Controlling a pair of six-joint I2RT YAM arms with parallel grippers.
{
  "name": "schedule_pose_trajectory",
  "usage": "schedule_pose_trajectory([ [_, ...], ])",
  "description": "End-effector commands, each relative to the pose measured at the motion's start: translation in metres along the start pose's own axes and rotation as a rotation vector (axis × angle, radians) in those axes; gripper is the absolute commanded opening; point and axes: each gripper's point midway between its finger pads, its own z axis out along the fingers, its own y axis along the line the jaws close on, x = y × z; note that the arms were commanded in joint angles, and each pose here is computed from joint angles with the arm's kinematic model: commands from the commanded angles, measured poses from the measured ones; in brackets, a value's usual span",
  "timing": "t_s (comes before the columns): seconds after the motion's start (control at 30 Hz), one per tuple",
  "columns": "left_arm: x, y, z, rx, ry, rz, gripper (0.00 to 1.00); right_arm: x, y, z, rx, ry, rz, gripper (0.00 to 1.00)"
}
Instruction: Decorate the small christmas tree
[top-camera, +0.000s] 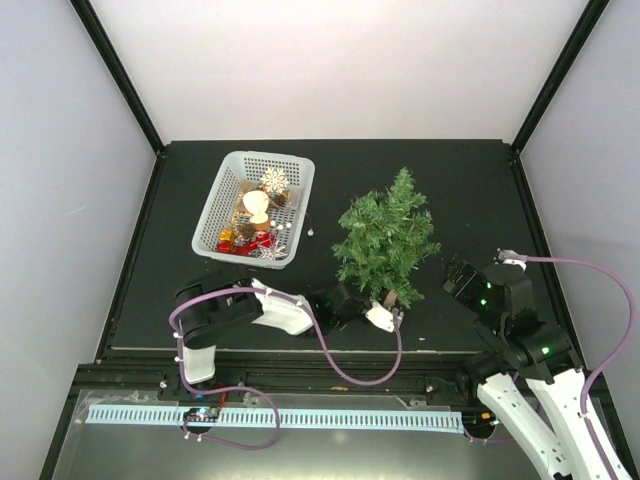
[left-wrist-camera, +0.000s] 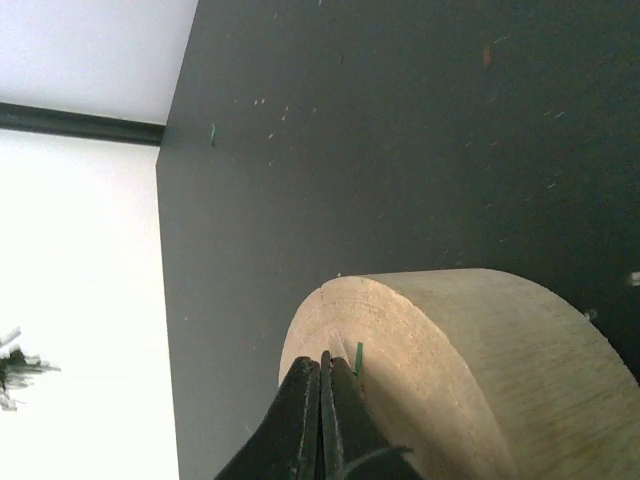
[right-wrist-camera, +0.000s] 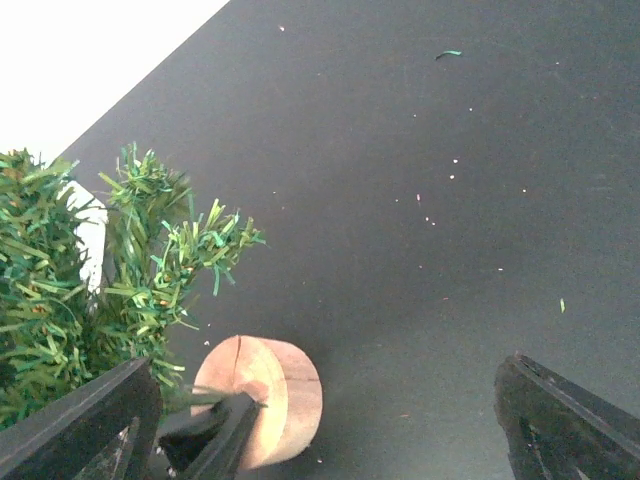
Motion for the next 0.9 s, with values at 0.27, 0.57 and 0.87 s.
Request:
schedule_pose_trajectory([
  [0.27, 0.040, -0.010, 0.024, 0.064, 0.075, -0.037, 0.01, -0.008, 0.007, 0.007, 0.000, -0.025, -0.028, 0.91],
  [0.57, 0.067, 0.009, 0.050, 0.040, 0.136, -0.059, 0.02, -0.011, 0.009, 0.006, 0.005, -0.024, -0.043, 0.92],
  [0.87, 0.113, 0.028, 0.075, 0.019, 0.218, -0.061, 0.02, -0.012, 0.011, 0.008, 0.007, -0.018, -0.051, 0.91],
])
